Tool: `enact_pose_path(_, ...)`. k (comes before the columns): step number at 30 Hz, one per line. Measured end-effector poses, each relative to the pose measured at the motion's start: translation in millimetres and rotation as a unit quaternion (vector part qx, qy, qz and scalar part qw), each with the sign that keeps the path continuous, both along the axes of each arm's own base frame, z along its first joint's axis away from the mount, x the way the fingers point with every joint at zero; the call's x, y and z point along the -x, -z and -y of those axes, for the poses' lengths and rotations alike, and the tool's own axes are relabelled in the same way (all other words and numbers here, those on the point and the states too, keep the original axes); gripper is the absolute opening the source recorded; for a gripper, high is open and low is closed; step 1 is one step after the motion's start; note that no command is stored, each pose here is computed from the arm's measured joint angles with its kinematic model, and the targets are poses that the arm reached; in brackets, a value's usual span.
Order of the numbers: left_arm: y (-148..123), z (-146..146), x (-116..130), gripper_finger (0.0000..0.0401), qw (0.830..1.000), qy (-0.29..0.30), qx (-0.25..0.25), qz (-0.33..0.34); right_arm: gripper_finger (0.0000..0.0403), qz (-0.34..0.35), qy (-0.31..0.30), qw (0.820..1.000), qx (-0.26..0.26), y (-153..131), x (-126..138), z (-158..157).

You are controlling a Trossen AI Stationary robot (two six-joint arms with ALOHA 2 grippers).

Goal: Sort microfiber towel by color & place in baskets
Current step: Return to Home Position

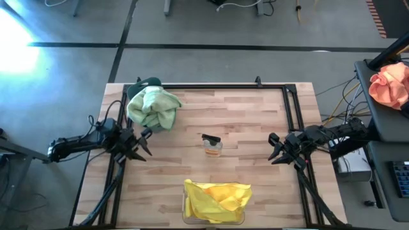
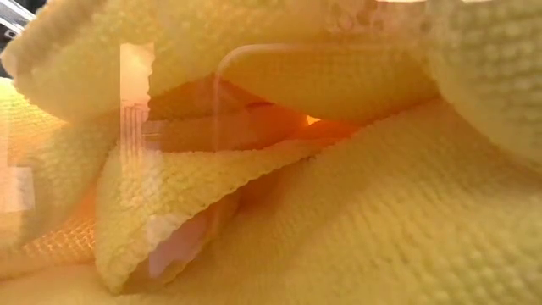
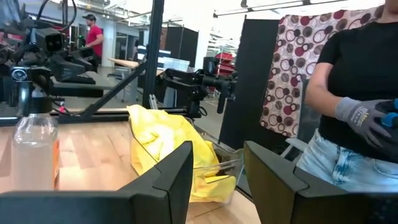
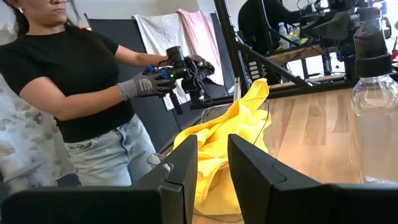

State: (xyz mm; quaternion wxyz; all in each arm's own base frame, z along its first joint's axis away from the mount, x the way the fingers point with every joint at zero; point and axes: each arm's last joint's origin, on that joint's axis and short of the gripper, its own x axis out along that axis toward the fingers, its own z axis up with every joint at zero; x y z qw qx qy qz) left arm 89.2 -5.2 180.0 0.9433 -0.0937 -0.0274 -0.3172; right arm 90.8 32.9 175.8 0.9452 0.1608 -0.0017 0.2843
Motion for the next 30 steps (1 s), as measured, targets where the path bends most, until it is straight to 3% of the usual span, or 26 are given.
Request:
enact_pose_path(13, 0.1, -6.9, -0.1, 0.0127, 0.999, -0.037, 0.0, 0.0, 0.0082, 0.0, 0.0, 1.0, 0.0, 0.0, 0.0, 0.0)
enact_pose_path(30, 0.0, -24.2, 1.0, 0.0127, 0.988, -0.154, 0.004, 0.001, 0.0082, 0.0, 0.0, 1.0, 0.0, 0.0, 0.0, 0.0)
